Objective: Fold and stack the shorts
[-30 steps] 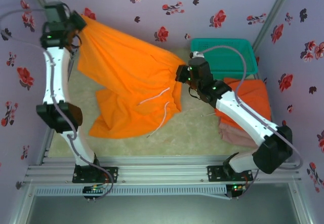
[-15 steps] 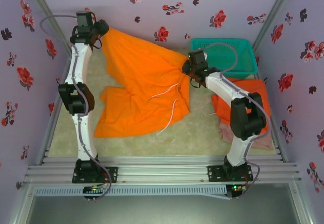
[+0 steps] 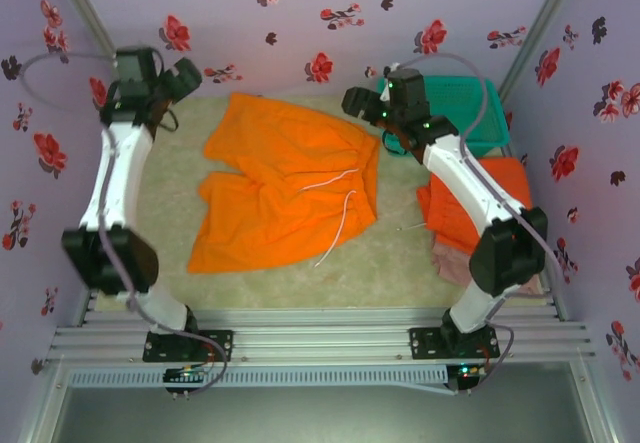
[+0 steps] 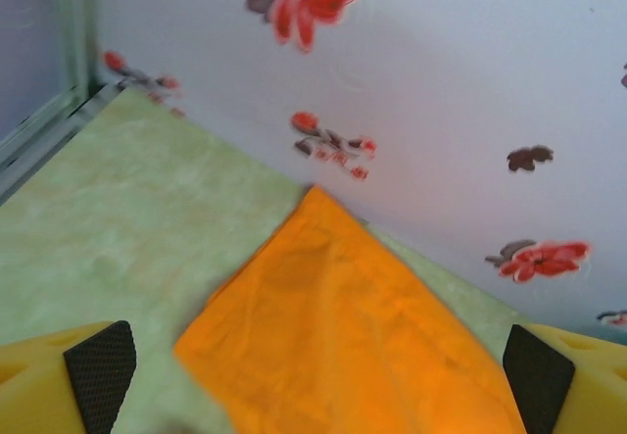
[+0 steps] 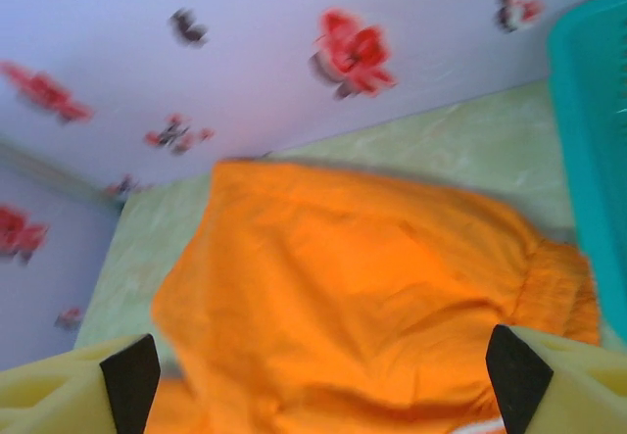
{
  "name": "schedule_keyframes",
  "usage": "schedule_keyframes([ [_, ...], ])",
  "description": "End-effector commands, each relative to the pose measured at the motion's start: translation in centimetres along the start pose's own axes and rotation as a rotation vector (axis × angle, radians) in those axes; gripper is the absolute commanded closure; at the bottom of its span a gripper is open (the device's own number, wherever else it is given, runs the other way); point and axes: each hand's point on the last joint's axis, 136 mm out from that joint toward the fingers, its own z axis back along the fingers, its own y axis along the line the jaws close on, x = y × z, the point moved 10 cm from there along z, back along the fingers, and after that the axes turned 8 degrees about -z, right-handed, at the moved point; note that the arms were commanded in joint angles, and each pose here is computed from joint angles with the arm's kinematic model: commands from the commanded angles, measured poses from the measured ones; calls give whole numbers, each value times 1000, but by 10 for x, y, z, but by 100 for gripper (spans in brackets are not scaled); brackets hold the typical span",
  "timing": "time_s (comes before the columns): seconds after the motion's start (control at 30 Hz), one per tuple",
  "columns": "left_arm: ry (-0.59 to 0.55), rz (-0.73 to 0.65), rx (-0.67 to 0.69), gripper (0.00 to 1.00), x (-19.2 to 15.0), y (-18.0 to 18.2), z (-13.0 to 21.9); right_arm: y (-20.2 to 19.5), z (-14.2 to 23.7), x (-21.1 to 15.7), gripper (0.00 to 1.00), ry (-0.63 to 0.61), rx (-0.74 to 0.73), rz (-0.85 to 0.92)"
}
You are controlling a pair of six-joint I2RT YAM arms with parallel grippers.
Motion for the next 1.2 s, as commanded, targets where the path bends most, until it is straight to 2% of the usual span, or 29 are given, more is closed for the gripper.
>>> schedule_keyframes([
  [0.0, 59, 122, 109, 2, -54, 37, 3, 10, 16, -42, 8, 110, 75, 156],
  [0.13, 174, 219, 157, 3, -127, 67, 0, 7, 29, -83, 5, 167, 143, 192],
  [0.23, 237, 273, 174, 9, -173, 87, -14, -5, 33, -108, 3, 208, 151, 171],
  [0.3, 279, 287, 171, 13, -193, 97, -25, -16, 35, -121, 3, 222, 131, 158],
  [0.37, 312, 299, 174, 22, -207, 105, -37, -27, 38, -133, 3, 231, 110, 145],
  [0.43, 334, 304, 159, 28, -214, 109, -48, -37, 40, -141, 3, 237, 92, 136],
  [0.7, 356, 333, 63, 34, -222, 114, -91, -60, 52, -159, 3, 231, 26, 130],
  [0.8, 376, 353, 24, 40, -224, 112, -103, -65, 55, -162, 3, 233, 2, 134],
  [1.03, 385, 390, -21, 53, -217, 106, -116, -72, 54, -168, 3, 243, -29, 134],
  [1.17, 383, 408, -48, 55, -210, 100, -116, -76, 53, -171, 3, 246, -43, 129],
])
